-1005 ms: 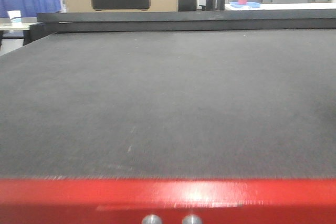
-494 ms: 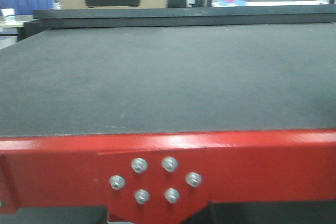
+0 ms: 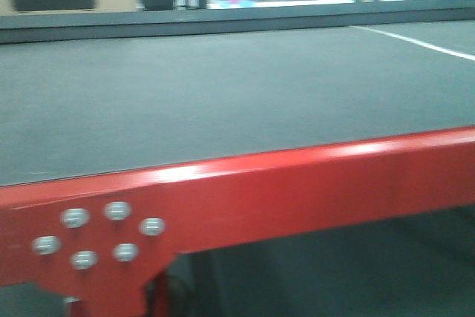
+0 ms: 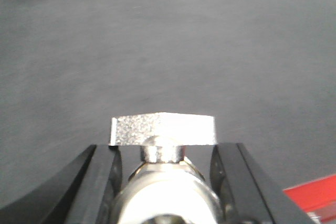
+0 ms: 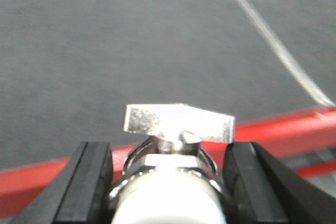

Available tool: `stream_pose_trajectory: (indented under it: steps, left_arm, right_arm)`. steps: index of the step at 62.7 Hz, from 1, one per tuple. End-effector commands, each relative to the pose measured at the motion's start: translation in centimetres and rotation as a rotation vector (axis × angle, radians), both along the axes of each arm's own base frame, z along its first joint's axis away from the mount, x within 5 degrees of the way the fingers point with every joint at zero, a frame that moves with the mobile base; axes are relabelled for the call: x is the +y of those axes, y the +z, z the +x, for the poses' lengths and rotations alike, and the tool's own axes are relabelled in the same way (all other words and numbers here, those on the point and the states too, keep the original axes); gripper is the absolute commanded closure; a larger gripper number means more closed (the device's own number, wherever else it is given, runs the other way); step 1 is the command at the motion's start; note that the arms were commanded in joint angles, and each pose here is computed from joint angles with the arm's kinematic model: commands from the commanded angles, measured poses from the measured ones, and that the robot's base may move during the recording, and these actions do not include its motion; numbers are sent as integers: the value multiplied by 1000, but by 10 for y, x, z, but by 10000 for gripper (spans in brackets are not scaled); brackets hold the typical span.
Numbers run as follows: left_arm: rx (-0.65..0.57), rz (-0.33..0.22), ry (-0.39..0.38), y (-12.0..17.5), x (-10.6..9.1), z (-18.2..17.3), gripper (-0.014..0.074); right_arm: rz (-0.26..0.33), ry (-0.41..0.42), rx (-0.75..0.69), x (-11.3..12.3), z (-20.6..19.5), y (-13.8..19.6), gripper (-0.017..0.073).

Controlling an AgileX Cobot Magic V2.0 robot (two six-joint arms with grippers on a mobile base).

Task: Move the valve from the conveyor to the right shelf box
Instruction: 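Drive the base away from the conveyor to the shelf of blue bins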

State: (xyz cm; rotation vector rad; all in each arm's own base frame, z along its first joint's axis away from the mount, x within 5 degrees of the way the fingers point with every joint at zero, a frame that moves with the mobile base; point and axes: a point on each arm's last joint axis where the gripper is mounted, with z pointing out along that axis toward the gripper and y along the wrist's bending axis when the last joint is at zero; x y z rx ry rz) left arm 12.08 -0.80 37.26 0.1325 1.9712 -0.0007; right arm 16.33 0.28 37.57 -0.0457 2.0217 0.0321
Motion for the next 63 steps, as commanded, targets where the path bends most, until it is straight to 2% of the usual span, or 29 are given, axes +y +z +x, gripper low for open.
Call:
stream_pose_trajectory:
  steps: [1, 63]
  left_arm:
    - [-60, -12, -4, 7, -1, 0, 705]
    - [-60, -12, -4, 7, -1, 0, 705]
  right_arm:
    - [-7, -9, -93, -1, 1, 10, 722]
    - [-7, -12, -124, -1, 1, 12, 722]
